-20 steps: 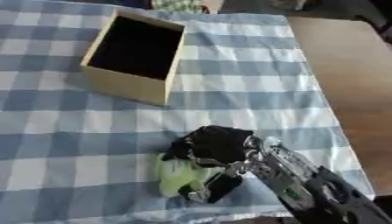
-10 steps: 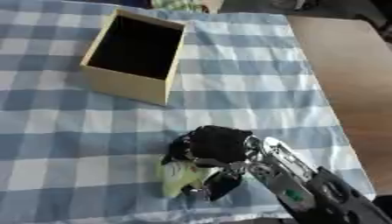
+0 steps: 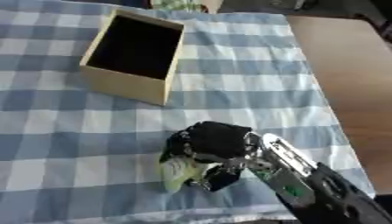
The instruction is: Pick up objects on the table and place them in the box.
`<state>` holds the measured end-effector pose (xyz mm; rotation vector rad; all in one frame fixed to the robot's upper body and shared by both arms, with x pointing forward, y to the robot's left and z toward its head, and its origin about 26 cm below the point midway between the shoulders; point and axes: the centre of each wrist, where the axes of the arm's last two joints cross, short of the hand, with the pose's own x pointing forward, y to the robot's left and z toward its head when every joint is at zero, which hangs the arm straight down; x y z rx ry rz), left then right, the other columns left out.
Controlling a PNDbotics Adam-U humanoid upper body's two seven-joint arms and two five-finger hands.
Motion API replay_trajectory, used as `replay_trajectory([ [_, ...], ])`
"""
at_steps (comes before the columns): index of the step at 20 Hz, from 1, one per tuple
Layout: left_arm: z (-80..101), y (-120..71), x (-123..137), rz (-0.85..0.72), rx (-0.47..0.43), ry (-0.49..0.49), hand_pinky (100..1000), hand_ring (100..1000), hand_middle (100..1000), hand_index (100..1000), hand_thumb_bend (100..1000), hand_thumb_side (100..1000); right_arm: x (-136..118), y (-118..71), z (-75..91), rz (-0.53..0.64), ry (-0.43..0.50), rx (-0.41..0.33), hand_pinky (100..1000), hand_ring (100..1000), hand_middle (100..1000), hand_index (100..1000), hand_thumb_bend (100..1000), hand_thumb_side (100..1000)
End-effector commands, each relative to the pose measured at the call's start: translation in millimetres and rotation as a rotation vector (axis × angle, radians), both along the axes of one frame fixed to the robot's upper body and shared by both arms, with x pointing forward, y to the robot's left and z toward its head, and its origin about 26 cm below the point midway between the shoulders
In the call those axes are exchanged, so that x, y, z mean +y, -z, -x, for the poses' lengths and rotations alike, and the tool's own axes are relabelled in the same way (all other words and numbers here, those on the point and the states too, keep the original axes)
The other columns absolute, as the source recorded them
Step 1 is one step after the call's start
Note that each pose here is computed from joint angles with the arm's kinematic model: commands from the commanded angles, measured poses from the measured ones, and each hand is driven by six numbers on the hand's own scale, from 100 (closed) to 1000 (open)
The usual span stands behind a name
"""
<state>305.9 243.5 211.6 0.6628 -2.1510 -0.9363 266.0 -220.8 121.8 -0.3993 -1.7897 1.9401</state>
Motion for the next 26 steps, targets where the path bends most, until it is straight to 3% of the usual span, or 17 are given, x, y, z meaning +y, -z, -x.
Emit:
replay_trajectory([
  [1,1.8,-7.3,1.1,-0.007,-0.025,0.000,317,516,589,684,100,870,-3.9,-12.0,-1.9,-0.002,-0.028,-0.023,469,534,500,706,100,100],
  [12,2.3,-6.0,3.2,-0.016,-0.018,-0.007,318,517,591,684,100,870,-19.2,-47.9,-17.4,-0.045,-0.085,-0.066,459,528,499,702,100,100],
  [22,1.7,-8.9,1.9,-0.019,-0.027,0.001,319,518,592,684,100,871,-26.0,-117.6,-34.7,-0.121,-0.085,-0.275,421,508,486,682,100,100],
  [26,1.1,-11.3,0.4,-0.017,-0.036,0.010,318,518,591,684,100,870,-24.7,-146.9,-37.3,-0.161,-0.092,-0.306,420,507,486,686,100,100],
])
